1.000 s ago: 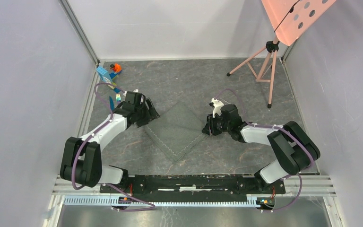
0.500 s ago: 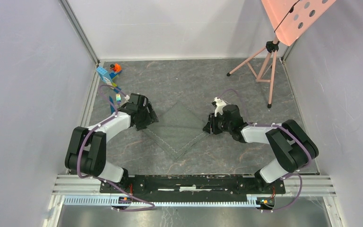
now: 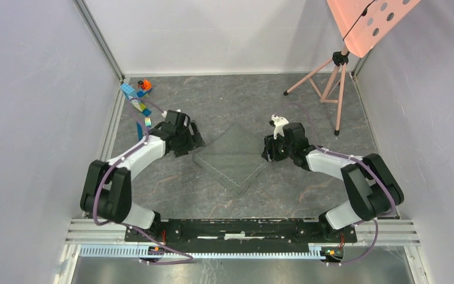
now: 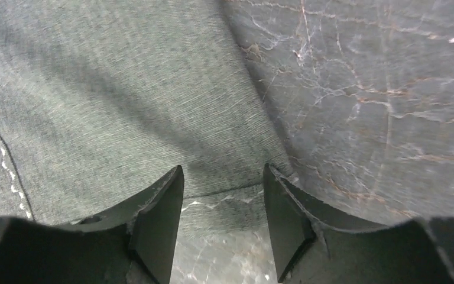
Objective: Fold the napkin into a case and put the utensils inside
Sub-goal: Smooth out the lower triangle-folded napkin at the center of the board.
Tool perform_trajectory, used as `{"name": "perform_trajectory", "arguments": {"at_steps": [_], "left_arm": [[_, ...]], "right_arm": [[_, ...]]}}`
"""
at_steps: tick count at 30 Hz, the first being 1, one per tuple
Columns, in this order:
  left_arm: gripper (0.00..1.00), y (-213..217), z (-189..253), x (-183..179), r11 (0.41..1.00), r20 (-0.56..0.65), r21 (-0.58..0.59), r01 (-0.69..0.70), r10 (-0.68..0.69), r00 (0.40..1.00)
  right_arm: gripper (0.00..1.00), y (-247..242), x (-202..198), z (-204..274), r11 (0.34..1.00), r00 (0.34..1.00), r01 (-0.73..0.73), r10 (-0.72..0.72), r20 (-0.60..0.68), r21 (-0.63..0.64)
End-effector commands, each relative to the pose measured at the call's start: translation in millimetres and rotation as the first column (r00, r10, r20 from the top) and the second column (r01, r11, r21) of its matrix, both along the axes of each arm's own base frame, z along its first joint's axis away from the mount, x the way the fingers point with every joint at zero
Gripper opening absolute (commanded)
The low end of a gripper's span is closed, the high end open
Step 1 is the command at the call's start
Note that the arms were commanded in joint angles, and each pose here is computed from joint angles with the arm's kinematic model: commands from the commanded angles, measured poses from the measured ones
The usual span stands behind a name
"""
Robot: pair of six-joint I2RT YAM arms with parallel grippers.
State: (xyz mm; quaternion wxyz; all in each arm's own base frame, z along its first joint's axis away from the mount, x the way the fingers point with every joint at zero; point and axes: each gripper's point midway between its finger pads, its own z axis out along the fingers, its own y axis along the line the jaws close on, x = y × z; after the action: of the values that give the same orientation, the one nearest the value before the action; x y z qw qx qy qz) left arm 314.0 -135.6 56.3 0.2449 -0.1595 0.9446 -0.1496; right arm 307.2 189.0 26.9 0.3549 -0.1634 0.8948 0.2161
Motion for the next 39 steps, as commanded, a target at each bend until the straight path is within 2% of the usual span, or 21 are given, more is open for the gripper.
{"name": "perform_trajectory", "arguments": {"at_steps": [1,4,7,10,14,19,24,28,33,36,39], "left_arm": [[0.89,-5.8,85.0,9.6,0.997,0.192,-0.047,0.056,-0.046,0.980],[0.91,5.5,116.8,2.2,0.999,0.263,-0.020,0.045,-0.039,0.964],[0.92,17.7,140.4,-6.6,1.000,0.327,0.005,0.021,-0.022,0.945],[0.93,18.2,151.5,-16.5,0.999,0.352,-0.010,0.035,-0.029,0.936],[0.93,5.6,153.8,-29.9,0.993,0.344,-0.078,0.093,-0.061,0.937],[0.93,1.4,146.5,-42.0,0.986,0.341,-0.118,0.114,-0.068,0.938],[0.93,-7.3,131.7,-44.2,0.978,0.314,-0.151,0.142,-0.088,0.945],[0.93,-25.1,120.2,-37.3,0.957,0.288,-0.229,0.176,-0.106,0.952],[0.89,-77.2,106.8,-12.5,0.862,0.223,-0.433,0.264,-0.181,0.958],[0.89,-94.1,95.6,13.4,0.858,0.217,-0.449,0.252,-0.169,0.961],[0.89,-122.4,80.1,37.4,0.837,0.189,-0.463,0.291,-0.228,0.955]], "right_arm": [[0.67,1.4,-1.3,47.5,0.983,0.993,-0.054,0.072,0.097,-0.174],[0.79,35.7,-22.0,66.0,0.968,0.980,-0.143,0.167,0.105,-0.204],[0.79,73.3,-51.3,64.1,0.969,0.972,-0.226,0.231,0.048,-0.101],[0.64,100.5,-68.3,59.2,0.969,0.972,-0.236,0.236,0.006,0.068],[0.48,109.2,-75.7,39.9,0.970,0.972,-0.227,0.231,-0.035,0.087],[0.41,106.6,-106.4,10.8,0.967,0.963,-0.247,0.252,-0.099,0.065],[0.40,95.9,-137.0,-11.5,0.969,0.958,-0.244,0.248,-0.146,0.043],[0.40,95.1,-144.2,-14.9,0.966,0.954,-0.260,0.258,-0.152,0.009],[0.43,103.2,-123.0,18.1,0.970,0.968,-0.244,0.243,-0.059,-0.012],[0.46,113.8,-118.7,33.5,0.965,0.965,-0.260,0.261,-0.031,0.021],[0.46,120.3,-120.7,30.8,0.960,0.960,-0.275,0.277,-0.032,0.053]]}}
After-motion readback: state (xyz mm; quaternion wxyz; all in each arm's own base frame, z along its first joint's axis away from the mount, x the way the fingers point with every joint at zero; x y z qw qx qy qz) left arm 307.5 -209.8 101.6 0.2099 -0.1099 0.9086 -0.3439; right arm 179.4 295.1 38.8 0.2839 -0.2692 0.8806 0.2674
